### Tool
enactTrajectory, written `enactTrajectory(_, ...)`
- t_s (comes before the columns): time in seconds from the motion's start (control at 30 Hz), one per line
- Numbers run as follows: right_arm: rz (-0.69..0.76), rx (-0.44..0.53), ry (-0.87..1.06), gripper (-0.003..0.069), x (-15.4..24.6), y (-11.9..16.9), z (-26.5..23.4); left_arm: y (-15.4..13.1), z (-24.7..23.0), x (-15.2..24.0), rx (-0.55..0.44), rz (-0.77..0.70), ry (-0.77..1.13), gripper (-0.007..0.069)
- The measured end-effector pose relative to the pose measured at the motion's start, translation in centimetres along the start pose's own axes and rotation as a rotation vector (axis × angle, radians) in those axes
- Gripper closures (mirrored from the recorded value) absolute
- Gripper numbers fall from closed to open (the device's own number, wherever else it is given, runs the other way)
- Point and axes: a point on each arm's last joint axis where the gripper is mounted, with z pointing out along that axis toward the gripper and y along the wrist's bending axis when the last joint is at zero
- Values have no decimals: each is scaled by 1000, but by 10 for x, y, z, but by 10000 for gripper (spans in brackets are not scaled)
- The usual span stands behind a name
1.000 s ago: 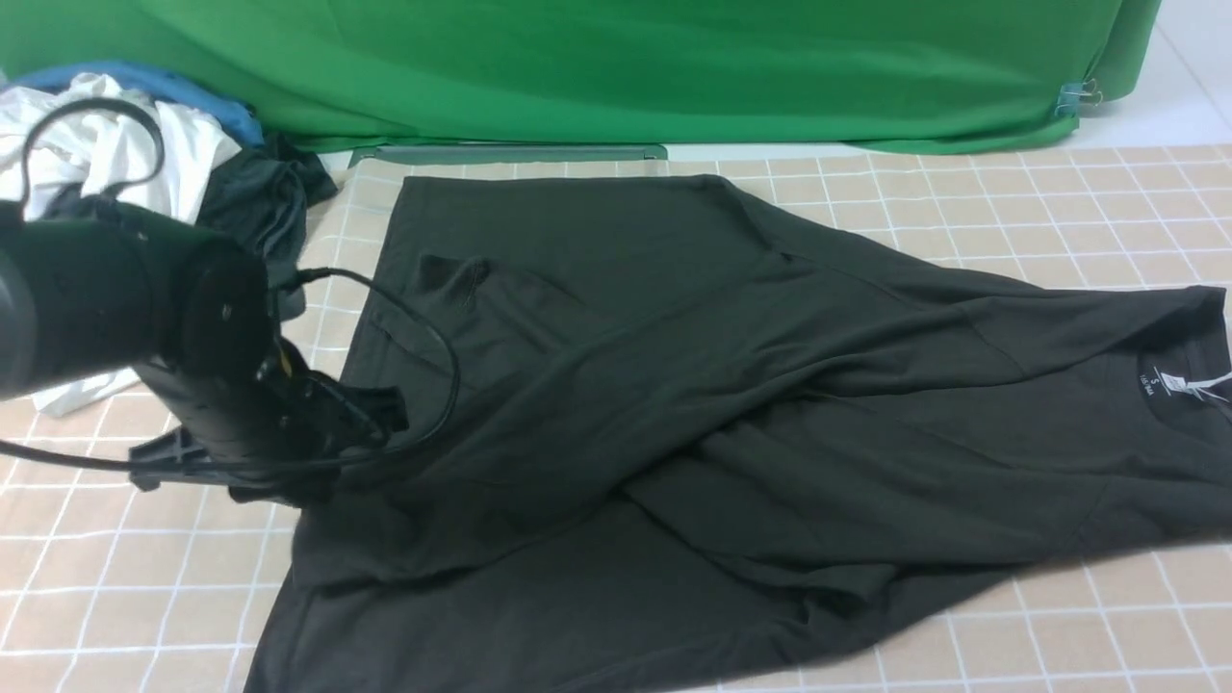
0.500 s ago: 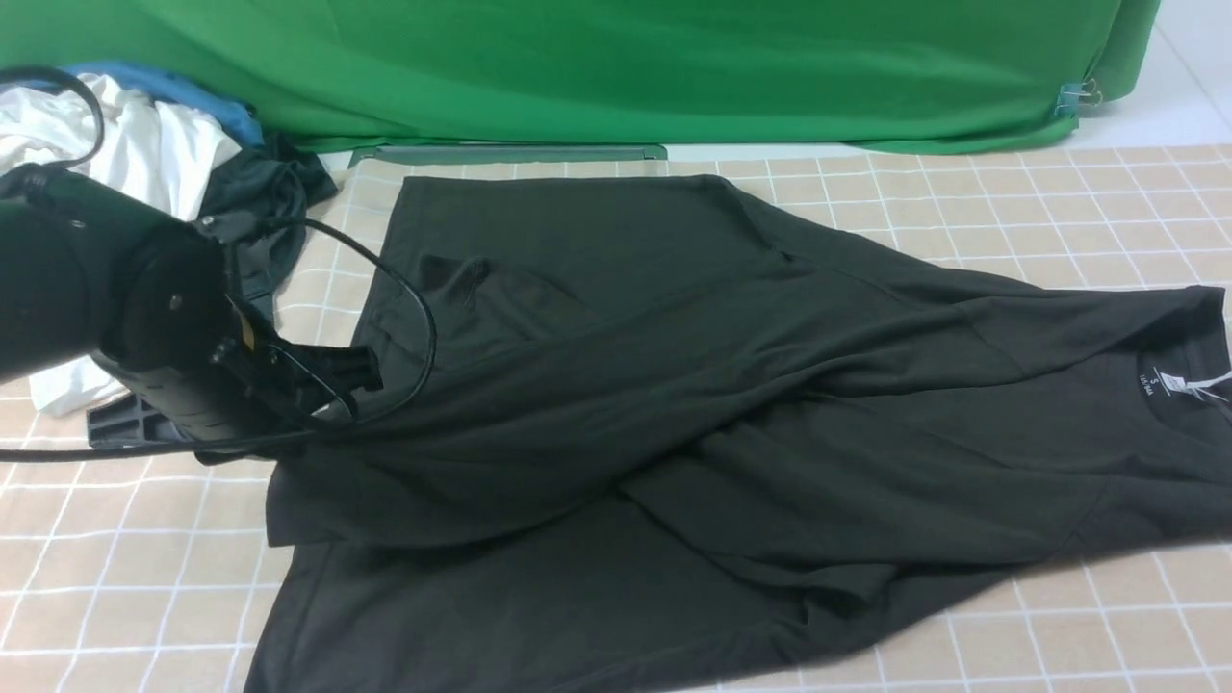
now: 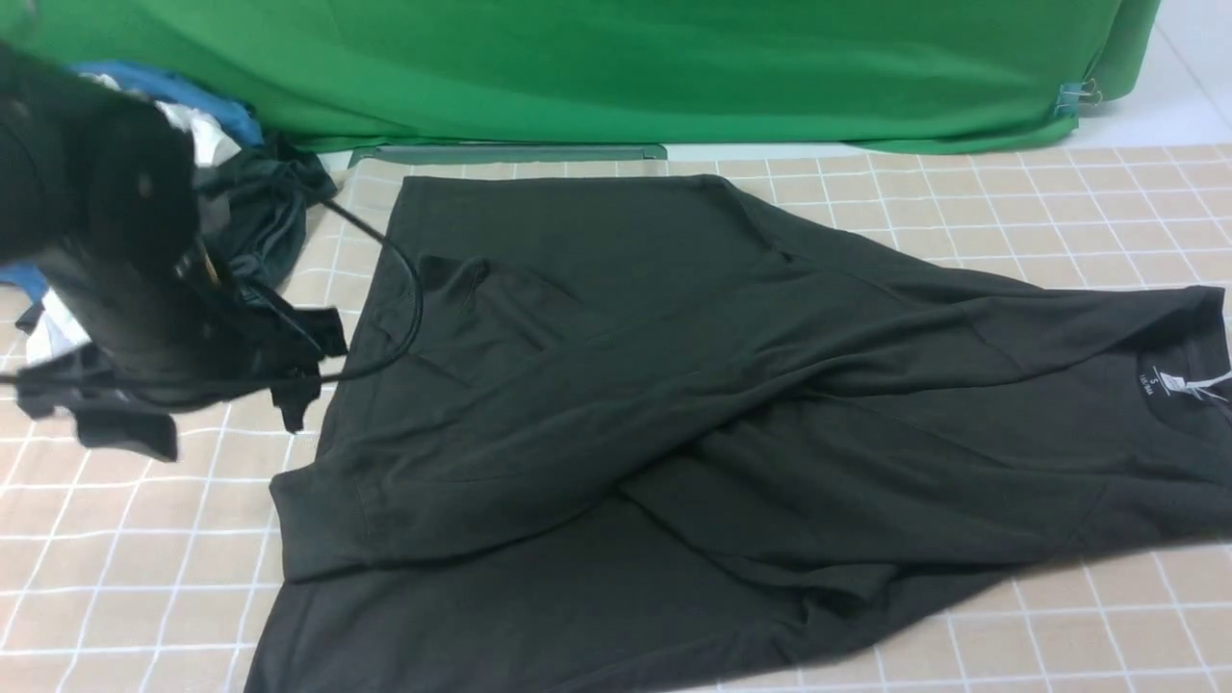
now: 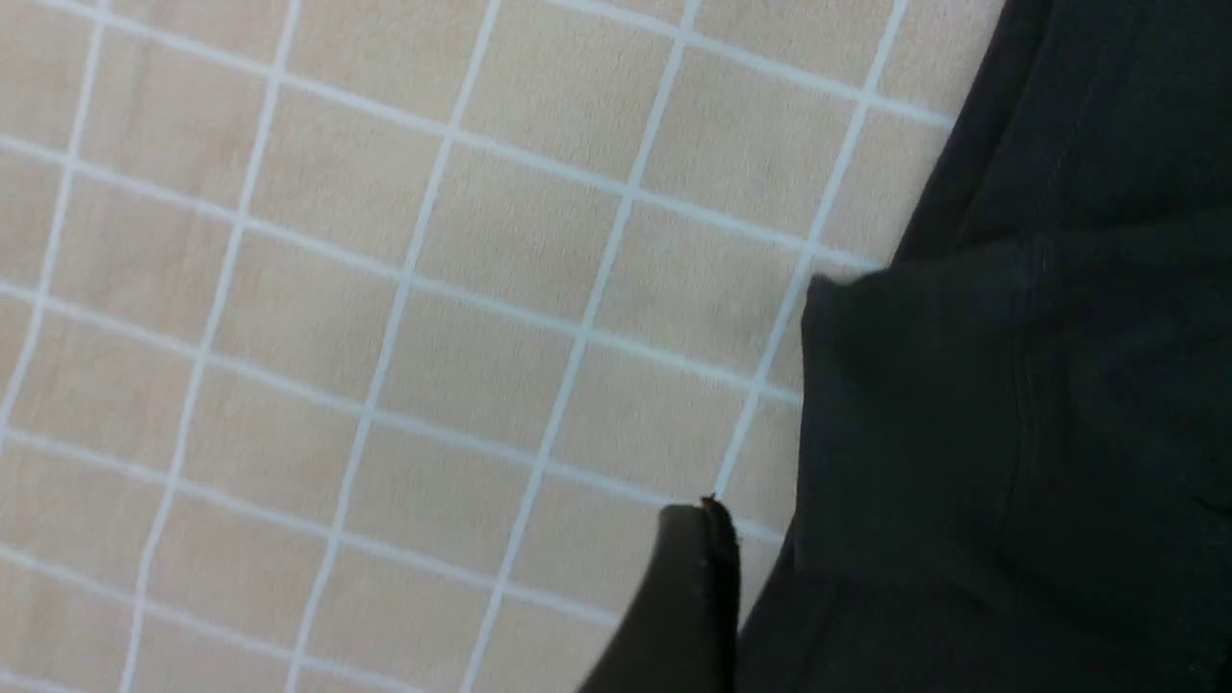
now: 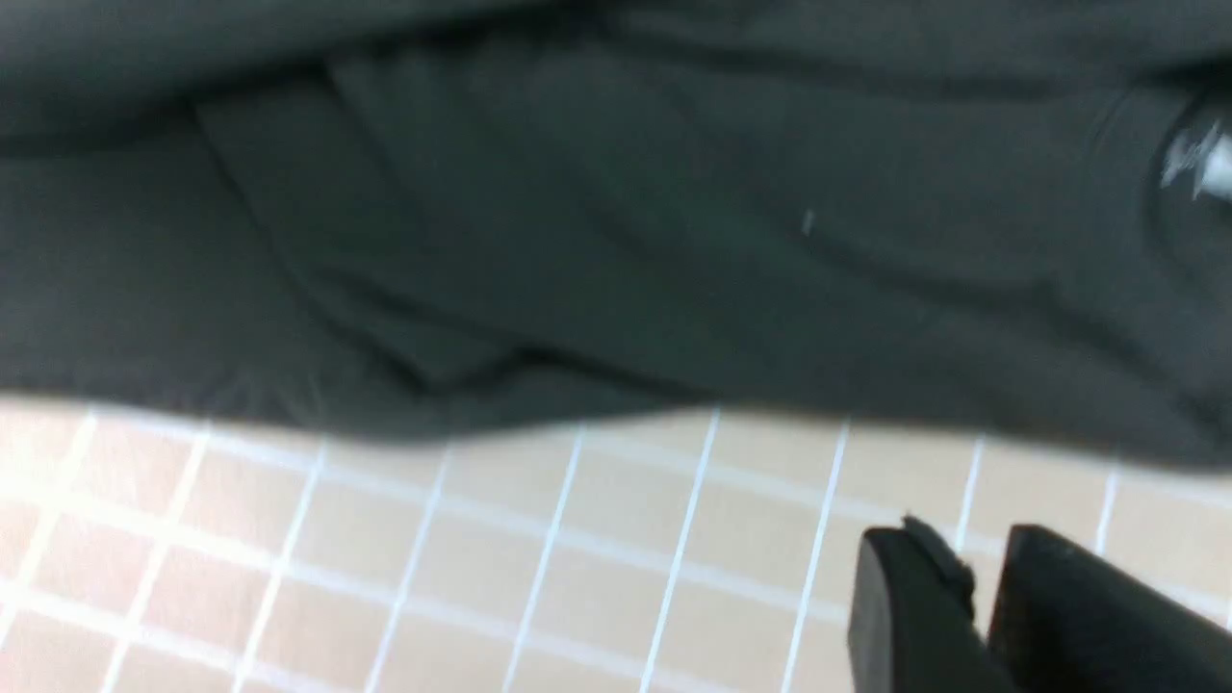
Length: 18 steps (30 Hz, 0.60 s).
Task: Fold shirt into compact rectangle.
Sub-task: 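Grasp the near edge of the shirt at its hem and shoulder corners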
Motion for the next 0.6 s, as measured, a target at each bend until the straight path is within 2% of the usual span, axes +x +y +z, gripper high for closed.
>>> enactTrajectory(0.13,10,-9,132,405,-8,-5,29,-1,-5,18,51,35,152,31)
enactTrajectory(0.3,27,-15,234,316,-14,-9,53,-2,17,56,125,44,343,55)
enactTrajectory(0.5,30,-14,242,288,-16,-11,59,8,64,101,138,37,417,69)
enactTrajectory(0.6,29,-13,237,286,-16,-11,59,11,77,110,131,40,402,69)
